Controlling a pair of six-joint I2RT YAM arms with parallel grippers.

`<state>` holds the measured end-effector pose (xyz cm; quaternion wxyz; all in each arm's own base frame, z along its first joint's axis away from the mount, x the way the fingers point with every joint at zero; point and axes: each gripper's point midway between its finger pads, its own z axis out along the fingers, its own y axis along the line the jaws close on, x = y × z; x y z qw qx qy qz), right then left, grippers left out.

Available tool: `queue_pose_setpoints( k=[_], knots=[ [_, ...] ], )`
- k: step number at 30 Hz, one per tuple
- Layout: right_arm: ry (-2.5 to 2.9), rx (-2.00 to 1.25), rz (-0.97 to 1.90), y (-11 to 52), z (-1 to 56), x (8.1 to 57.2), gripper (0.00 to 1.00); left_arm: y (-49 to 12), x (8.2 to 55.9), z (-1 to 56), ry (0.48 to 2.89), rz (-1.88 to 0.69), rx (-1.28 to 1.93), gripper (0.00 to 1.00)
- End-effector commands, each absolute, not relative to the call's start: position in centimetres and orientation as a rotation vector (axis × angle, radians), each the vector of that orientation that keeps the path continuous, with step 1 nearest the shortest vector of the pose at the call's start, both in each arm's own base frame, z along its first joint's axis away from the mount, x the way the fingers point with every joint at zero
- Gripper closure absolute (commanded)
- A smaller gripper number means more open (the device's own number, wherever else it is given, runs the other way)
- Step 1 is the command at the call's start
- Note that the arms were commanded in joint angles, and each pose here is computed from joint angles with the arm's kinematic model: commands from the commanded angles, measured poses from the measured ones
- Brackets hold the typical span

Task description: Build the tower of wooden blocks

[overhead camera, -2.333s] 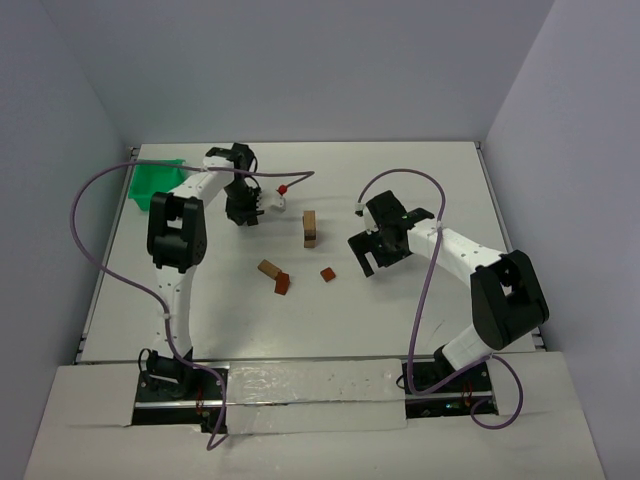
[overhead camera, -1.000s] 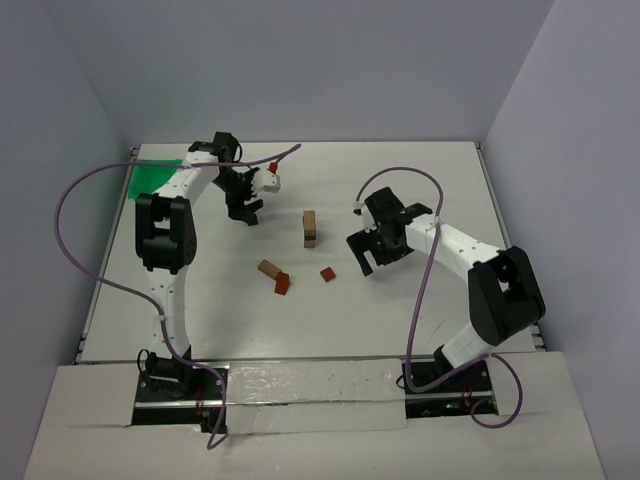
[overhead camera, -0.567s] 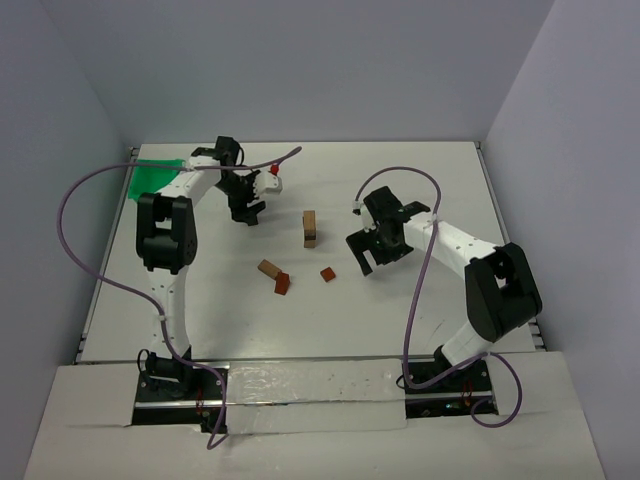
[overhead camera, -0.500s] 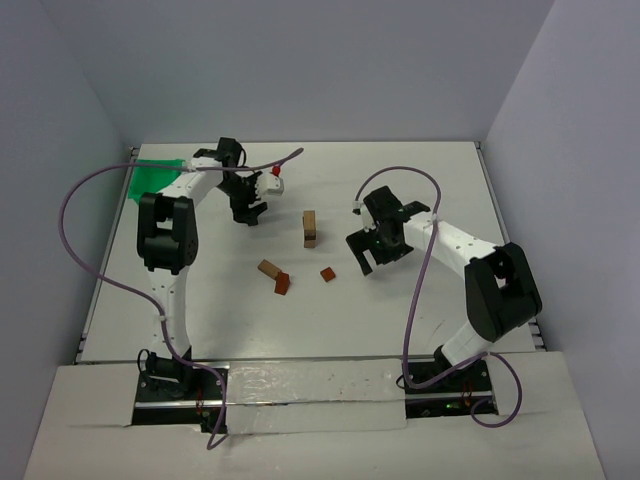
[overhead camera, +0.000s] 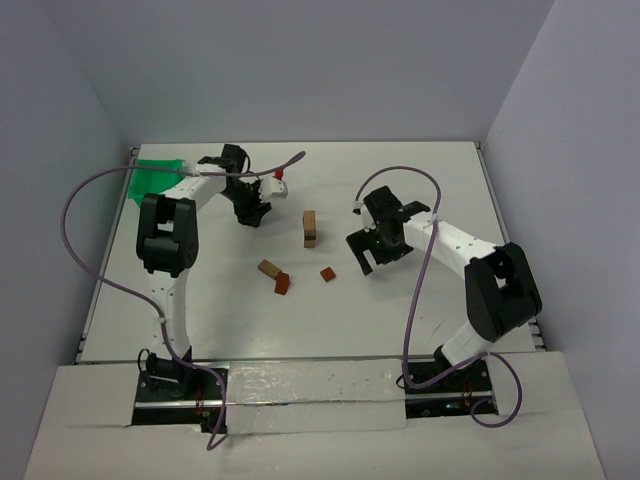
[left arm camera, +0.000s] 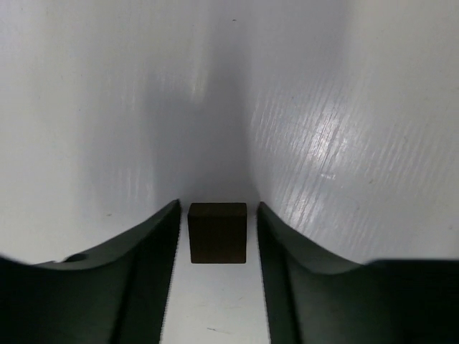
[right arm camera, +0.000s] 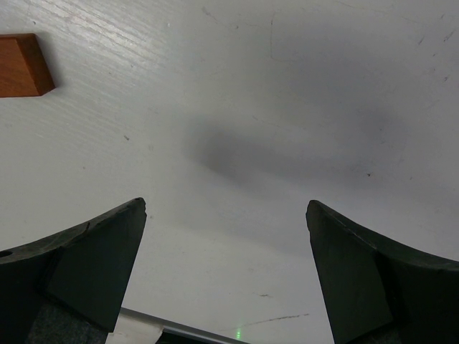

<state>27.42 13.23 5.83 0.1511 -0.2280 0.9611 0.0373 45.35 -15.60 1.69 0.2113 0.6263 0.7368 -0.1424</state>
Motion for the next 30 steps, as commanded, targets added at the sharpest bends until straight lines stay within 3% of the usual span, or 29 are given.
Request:
queue_pose_setpoints(
  k=[1,7,8,10,14,19,24,30],
  knots=[
    [2.719,-0.649,0.112,13.4,6.9,28.4,0.0,-16.3,45.8,2.2,2.05,-0.345,1.679,0.56],
    [2.705,-0.66,0.132,13.5,6.9,28.1,0.0,-15.7,44.2,3.5,2.089,-0.337,1.635,0.68],
    [2.702,-0.662,0.135,13.5,6.8,28.1,0.0,-15.7,44.1,3.8,2.098,-0.336,1.617,0.73],
    [2.696,-0.668,0.138,13.5,6.9,28.1,0.0,-15.8,44.0,5.1,2.141,-0.332,1.54,0.99],
    [2.68,-0.67,0.144,13.6,7.1,28.2,0.0,-16.5,45.0,8.0,2.22,-0.304,1.323,1.0],
    [2.672,-0.677,0.138,13.4,7.3,27.9,0.0,-18.9,45.3,16.0,2.318,-0.329,0.796,1.0],
    [2.696,-0.68,0.154,13.3,6.6,27.1,0.0,-20.4,44.4,22.1,2.328,-0.149,0.192,1.0],
    [2.699,-0.683,0.15,13.3,6.7,27.2,0.0,-23.5,41.0,21.9,2.506,-0.364,0.066,1.0]
  ],
)
